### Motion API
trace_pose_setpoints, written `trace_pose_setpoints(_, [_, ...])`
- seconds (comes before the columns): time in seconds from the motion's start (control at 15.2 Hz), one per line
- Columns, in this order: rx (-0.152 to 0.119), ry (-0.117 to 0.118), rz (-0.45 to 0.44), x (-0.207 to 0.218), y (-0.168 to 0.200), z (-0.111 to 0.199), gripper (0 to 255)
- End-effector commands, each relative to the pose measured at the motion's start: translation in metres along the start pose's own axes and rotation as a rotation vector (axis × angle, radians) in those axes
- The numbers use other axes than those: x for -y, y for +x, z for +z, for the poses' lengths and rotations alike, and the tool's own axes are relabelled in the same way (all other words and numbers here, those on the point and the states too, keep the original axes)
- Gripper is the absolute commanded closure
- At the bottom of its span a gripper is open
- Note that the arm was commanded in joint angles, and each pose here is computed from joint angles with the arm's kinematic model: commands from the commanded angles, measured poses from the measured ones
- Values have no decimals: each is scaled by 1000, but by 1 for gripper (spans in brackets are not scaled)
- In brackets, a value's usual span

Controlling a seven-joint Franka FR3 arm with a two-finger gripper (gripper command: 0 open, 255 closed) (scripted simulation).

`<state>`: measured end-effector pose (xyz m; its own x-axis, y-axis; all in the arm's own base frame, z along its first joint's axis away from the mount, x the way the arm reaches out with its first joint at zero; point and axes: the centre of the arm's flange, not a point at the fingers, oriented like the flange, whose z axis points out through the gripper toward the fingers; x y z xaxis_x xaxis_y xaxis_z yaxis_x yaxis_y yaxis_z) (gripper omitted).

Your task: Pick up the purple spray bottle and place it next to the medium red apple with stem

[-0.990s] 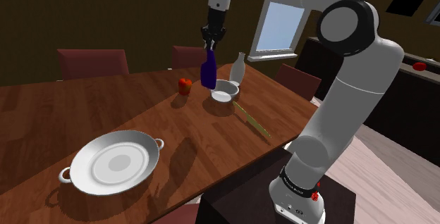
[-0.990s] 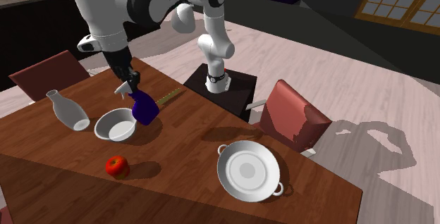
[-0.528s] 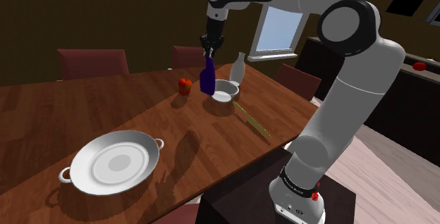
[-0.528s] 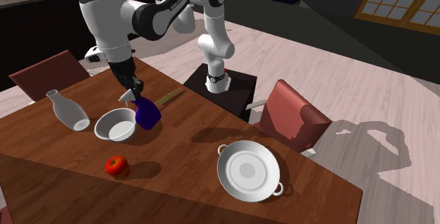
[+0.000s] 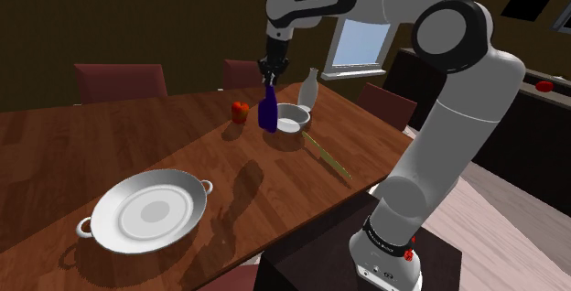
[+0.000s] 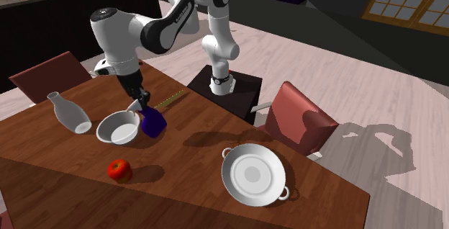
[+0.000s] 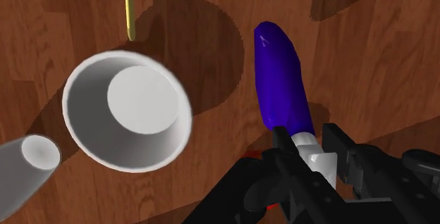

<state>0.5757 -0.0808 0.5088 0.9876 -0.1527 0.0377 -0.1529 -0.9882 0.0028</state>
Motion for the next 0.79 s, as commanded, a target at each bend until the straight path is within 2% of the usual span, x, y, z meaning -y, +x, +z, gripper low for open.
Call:
trace_pose_setpoints(0.0, [-1,0,0,0,0,10,255])
trace_pose_setpoints(0.73, [-1,0,0,0,-2,68,255])
